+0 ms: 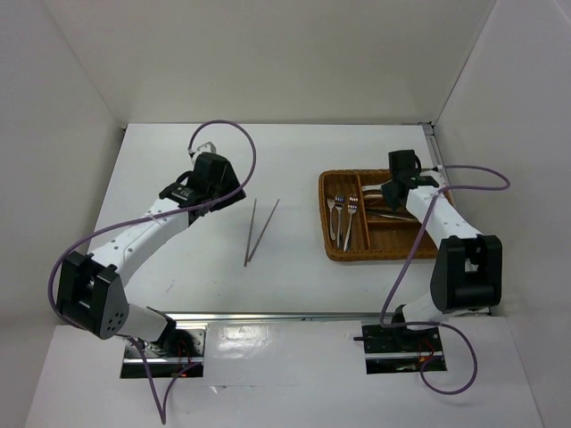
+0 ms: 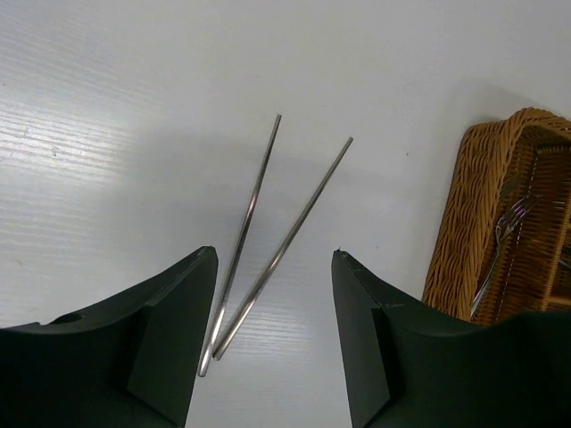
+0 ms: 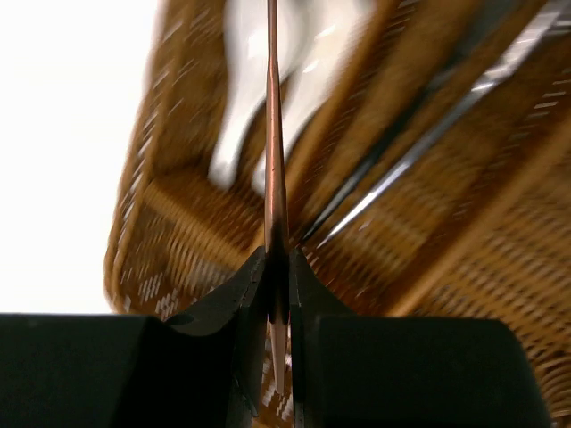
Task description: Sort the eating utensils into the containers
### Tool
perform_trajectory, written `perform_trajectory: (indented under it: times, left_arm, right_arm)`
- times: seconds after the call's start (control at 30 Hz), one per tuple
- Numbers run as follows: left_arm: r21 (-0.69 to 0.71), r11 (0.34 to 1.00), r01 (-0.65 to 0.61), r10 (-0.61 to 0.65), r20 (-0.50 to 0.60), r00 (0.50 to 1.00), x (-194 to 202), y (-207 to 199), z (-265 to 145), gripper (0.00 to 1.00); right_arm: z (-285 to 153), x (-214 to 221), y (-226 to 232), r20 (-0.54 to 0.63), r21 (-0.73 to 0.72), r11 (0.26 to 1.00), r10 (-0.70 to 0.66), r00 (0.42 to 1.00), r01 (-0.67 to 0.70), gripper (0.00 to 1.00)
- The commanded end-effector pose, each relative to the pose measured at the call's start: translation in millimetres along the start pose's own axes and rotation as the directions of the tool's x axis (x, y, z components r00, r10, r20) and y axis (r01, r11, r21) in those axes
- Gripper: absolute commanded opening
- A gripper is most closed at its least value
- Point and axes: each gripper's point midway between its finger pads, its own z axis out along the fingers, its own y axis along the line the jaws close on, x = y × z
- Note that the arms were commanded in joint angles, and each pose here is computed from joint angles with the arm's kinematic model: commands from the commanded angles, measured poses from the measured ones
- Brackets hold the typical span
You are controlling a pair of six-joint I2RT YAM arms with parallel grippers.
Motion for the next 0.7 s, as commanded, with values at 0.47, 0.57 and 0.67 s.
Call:
perform_trajectory:
  times: [0.47, 0.57, 0.67]
  left_arm:
    - [-0.012, 0.998, -0.06, 0.06, -0.032, 0.998, 7, 8, 14, 0.68]
    - [-0.011, 0.998, -0.062, 0.061, -0.044, 0.997, 11, 8, 16, 0.67]
    - [-0.022, 0.998, -0.067, 0.065, -0.048, 0.997, 11, 13, 17, 0.67]
  right_arm:
    - [30, 5, -58, 0.014, 0.227, 0.954, 0.199, 0.98, -0.197, 0.0]
    - [36, 5, -50, 0.006, 0.213, 0.958, 0.195, 0.981, -0.192, 0.0]
    - [36, 7, -46, -0.016, 0.208, 0.963, 0.177, 0.984, -0.17, 0.06]
